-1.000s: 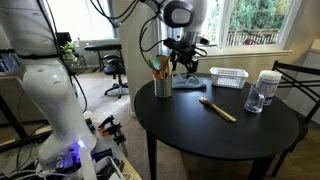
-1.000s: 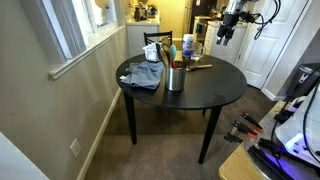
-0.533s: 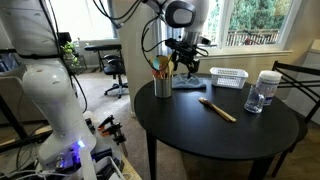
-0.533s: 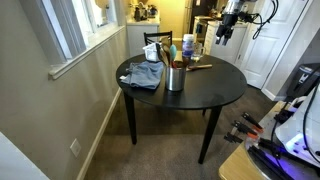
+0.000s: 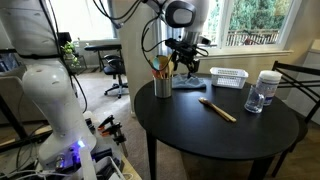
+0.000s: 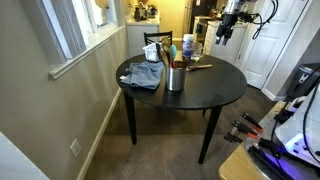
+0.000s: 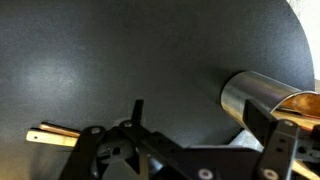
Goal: Put the wooden spoon into the metal bucket
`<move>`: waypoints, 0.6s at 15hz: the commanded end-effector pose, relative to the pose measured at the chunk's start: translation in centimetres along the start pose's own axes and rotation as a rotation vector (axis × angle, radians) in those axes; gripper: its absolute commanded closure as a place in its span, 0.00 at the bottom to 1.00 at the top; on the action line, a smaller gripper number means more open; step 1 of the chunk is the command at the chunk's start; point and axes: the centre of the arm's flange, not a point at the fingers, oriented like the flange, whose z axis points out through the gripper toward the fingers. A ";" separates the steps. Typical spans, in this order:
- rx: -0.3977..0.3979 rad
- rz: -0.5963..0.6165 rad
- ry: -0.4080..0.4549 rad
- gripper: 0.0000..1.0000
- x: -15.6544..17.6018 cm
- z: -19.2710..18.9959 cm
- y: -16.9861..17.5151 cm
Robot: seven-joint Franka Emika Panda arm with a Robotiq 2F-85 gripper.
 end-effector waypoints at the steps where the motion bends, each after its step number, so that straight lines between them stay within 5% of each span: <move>1: 0.028 0.043 0.072 0.00 2.0 -2.8 2.2; 3: 0.078 0.076 0.125 0.00 3.1 -5.6 4.5; 9: 0.095 -0.075 -0.027 0.00 6.8 -5.0 10.3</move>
